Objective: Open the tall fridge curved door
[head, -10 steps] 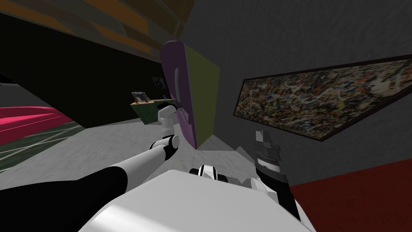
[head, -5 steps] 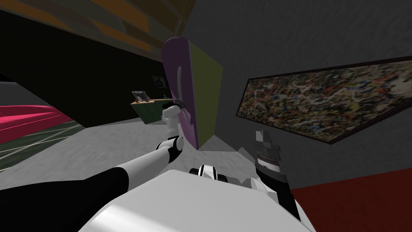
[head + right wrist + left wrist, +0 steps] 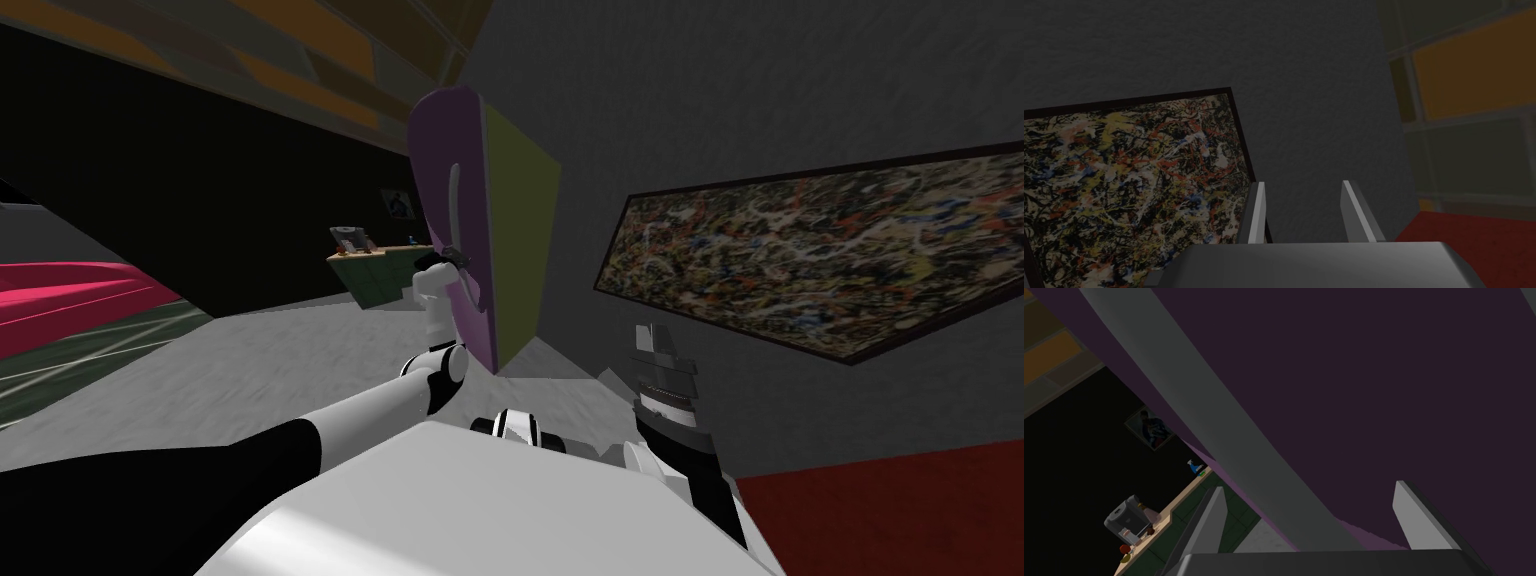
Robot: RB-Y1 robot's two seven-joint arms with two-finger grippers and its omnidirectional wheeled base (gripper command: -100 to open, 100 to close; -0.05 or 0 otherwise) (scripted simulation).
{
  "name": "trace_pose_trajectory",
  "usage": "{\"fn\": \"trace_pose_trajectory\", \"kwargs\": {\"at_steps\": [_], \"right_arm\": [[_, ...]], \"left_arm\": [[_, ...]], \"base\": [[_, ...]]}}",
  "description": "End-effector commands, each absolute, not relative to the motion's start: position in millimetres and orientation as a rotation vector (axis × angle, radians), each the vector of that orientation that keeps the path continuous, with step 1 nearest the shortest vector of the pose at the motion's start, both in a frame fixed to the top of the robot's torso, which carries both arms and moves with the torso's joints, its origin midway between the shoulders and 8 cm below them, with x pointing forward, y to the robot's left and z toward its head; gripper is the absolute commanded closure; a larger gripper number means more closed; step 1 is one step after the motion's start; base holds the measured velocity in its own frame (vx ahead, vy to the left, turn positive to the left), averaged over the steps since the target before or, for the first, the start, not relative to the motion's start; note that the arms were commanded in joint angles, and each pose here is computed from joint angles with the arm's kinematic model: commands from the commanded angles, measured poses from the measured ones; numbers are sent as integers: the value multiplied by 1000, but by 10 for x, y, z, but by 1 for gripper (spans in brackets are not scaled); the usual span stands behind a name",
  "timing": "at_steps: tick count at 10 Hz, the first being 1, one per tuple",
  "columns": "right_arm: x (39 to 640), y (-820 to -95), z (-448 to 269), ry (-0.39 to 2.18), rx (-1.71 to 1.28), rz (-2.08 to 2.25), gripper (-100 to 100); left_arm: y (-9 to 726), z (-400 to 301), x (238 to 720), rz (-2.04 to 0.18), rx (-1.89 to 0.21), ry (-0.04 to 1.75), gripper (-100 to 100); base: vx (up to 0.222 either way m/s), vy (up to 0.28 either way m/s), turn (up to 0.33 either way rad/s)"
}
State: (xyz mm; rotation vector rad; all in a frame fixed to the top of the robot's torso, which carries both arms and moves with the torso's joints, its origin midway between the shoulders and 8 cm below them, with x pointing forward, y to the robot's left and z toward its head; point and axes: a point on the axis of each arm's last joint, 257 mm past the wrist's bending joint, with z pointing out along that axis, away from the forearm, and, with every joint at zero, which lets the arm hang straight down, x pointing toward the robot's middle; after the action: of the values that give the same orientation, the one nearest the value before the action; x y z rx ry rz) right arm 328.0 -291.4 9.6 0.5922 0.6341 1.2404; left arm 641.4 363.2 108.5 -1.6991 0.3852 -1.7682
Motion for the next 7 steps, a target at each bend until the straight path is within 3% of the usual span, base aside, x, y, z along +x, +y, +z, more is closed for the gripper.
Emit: {"fn": "trace_pose_trajectory", "kwargs": {"at_steps": [1, 4, 5, 7], "right_arm": [[3280, -2914, 97, 634, 592, 1240, 0], [3280, -2914, 97, 634, 592, 1240, 0], [3280, -2914, 97, 634, 592, 1241, 0], [3280, -2913, 97, 634, 592, 1241, 0]], "left_arm": [[3408, 1125, 6364, -1779, -1701, 374, -100], [3354, 1139, 6352, -1769, -1699, 369, -100], [3541, 1040, 6407, -1743, -1706, 383, 100], [3701, 1049, 6432, -1746, -1700, 387, 100]], "base": [[9, 69, 9], [16, 61, 0], [-20, -88, -12], [-33, -109, 12]]}}
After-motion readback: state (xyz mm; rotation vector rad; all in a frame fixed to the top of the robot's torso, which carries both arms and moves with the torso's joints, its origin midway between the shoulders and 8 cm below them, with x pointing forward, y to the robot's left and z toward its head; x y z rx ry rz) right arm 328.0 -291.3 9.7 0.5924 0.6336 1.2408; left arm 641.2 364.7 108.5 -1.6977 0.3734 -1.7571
